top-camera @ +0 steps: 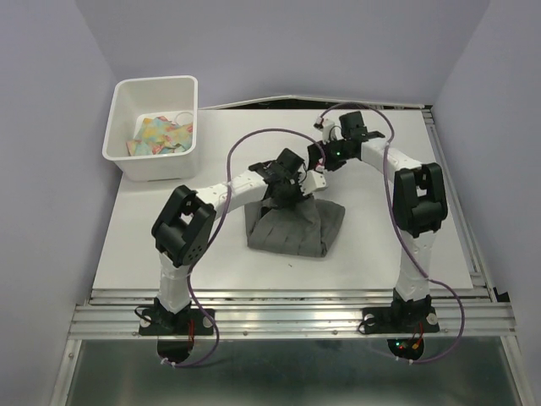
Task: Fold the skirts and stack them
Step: Fold the skirt, then neatly place the folded skirt to the corner
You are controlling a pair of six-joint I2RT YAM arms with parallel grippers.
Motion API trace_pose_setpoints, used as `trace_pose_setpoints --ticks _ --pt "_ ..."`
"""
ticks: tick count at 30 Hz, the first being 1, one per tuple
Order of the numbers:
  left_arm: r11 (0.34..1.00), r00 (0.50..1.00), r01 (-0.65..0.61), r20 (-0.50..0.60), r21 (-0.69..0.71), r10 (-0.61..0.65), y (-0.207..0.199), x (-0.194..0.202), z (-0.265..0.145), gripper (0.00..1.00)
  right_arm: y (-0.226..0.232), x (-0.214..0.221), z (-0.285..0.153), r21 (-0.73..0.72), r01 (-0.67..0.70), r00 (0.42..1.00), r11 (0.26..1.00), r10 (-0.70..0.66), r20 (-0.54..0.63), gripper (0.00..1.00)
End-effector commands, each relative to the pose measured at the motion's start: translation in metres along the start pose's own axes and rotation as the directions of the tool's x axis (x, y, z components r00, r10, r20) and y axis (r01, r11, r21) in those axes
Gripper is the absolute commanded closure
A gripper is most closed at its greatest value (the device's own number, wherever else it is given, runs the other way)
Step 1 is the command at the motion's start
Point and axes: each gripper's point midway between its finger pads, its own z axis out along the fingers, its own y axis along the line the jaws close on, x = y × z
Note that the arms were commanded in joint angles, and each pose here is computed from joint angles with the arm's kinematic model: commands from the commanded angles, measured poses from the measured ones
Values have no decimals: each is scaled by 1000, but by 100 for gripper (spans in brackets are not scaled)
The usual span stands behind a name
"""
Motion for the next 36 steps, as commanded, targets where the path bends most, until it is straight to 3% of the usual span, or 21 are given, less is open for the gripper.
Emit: trace_pose_setpoints --ticks 1,5,12,15,20,24,28,32,36 --pt "997 993 9 122 -82 1 27 -55 -51 53 -32 -53 -42 135 -19 990 991 0 139 5" --pt "992 987 57 154 -116 -38 48 -73 -84 42 -39 -74 -85 179 -51 978 983 12 209 4" --pt "966 938 238 283 -102 -201 82 -94 -138 41 19 -70 -129 53 -64 971 996 50 235 8" --pt "961 897 275 351 28 -267 64 -102 -149 43 56 -61 -136 -109 -106 966 988 128 225 18" --pt "914 844 328 360 239 -398 9 -81 -133 49 138 -20 -122 -332 -130 974 934 184 135 37" --pt "849 822 403 272 342 -500 -25 -49 -102 53 179 10 -102 -438 -143 980 887 188 61 38" --pt "805 791 493 215 331 -573 -22 -25 -75 53 164 42 -68 -372 -219 972 902 236 1 36" --pt "764 760 579 150 285 -632 -12 -2 -47 47 120 61 -32 -186 -295 955 937 294 -35 32" --pt "764 767 598 106 243 -633 -6 10 -32 43 77 62 -18 28 -301 954 953 301 4 29"
